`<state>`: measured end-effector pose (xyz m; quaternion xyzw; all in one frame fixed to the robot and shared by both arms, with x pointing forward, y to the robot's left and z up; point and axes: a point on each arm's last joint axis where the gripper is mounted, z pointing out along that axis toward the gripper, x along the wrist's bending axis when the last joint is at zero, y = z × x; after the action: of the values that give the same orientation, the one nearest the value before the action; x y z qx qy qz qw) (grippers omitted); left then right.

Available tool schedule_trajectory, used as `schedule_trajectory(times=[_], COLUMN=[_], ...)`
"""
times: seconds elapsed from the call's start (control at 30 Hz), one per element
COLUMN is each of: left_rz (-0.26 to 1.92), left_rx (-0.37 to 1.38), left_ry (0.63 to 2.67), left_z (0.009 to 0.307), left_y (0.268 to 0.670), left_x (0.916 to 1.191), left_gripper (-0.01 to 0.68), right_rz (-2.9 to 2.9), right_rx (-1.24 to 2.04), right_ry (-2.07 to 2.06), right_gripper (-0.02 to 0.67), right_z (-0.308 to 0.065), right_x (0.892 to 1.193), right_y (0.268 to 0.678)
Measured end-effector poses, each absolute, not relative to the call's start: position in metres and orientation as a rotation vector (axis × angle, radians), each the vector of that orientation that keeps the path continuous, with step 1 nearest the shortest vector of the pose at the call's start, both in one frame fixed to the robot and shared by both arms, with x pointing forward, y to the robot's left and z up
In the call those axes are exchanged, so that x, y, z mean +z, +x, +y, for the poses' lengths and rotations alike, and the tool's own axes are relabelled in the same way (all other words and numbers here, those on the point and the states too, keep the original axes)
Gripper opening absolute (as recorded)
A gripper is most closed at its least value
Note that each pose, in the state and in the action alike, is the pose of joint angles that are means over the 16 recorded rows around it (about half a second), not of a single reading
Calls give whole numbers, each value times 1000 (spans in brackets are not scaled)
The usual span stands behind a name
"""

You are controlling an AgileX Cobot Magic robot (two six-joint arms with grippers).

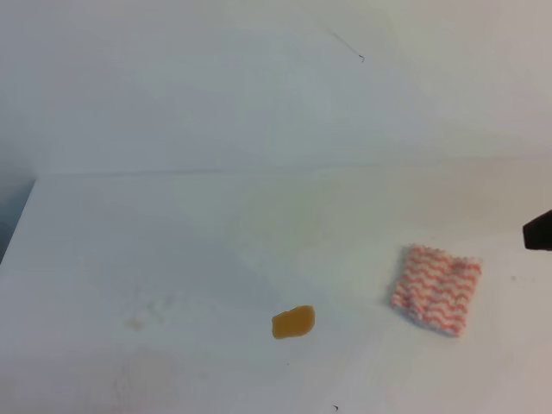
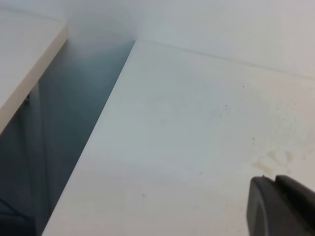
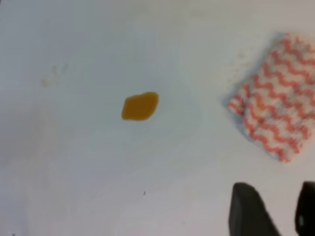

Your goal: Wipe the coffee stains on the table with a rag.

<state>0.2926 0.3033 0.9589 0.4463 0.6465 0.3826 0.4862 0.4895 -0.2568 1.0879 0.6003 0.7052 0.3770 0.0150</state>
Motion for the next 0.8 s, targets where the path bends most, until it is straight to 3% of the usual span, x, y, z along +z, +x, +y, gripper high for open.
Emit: schedule_trajectory(times=[0.3,0.8], left_rz=[1573,1573], left_rx=[931,931], left_ry=[1086,1086], left_z=[303,303], left_y=[293,293], left_x=[959,959], left_gripper=[1,1], right_rz=[2378,2515], right_rx=[956,454], right_ry=[1771,1640], right_gripper=[314,330], right_z=[-218,-155], right_x=[1051,963], right_y=[535,595])
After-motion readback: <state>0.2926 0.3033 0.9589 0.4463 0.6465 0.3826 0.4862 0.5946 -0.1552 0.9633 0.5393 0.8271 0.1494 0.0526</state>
